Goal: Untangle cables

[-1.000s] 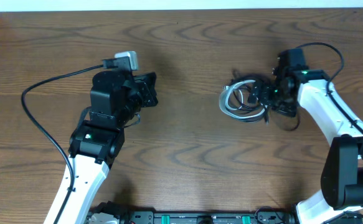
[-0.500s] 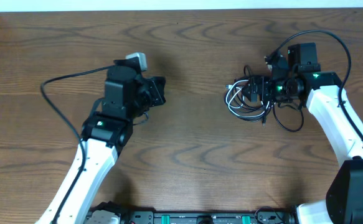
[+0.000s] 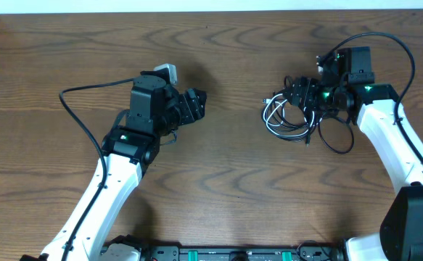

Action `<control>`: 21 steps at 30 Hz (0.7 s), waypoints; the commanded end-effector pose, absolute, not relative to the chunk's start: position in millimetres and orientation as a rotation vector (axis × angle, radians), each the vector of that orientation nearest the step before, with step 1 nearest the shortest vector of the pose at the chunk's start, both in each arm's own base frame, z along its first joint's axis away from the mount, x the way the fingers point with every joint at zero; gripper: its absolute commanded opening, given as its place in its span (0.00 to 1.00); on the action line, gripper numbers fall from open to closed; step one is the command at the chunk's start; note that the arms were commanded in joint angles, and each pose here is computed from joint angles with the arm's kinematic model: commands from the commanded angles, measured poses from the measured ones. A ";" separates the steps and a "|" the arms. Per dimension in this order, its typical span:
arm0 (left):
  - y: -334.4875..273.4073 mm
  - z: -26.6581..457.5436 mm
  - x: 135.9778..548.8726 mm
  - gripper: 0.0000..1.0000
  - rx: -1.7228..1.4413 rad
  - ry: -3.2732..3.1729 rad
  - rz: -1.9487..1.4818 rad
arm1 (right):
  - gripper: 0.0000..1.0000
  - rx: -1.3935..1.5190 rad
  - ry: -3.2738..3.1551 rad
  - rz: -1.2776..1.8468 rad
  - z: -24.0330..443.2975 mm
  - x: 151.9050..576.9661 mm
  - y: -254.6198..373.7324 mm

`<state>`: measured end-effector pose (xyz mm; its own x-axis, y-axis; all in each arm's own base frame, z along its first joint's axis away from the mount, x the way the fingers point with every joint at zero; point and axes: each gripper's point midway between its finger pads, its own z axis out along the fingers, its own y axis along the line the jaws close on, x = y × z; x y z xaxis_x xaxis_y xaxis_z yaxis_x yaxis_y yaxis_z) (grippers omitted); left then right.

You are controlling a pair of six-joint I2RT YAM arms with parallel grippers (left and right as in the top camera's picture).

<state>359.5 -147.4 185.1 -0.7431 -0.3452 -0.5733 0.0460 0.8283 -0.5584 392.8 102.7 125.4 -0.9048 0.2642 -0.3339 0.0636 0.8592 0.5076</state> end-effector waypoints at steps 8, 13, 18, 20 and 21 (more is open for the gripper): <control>-149.2 186.5 356.5 0.96 -0.202 2.334 -0.729 | 0.88 0.222 2.678 0.852 127.4 376.8 132.3; -149.0 186.2 356.3 0.96 -0.203 2.335 -0.728 | 0.89 0.190 2.686 0.859 127.4 373.4 141.3; -149.0 186.1 356.3 0.96 -0.203 2.335 -0.728 | 0.88 0.181 2.692 0.861 127.0 371.5 144.2; -149.0 186.2 356.3 0.96 -0.203 2.335 -0.728 | 0.88 0.182 2.695 0.861 126.7 370.9 144.1; -149.0 186.2 356.3 0.96 -0.203 2.335 -0.728 | 0.88 0.183 2.695 0.861 126.6 370.9 144.0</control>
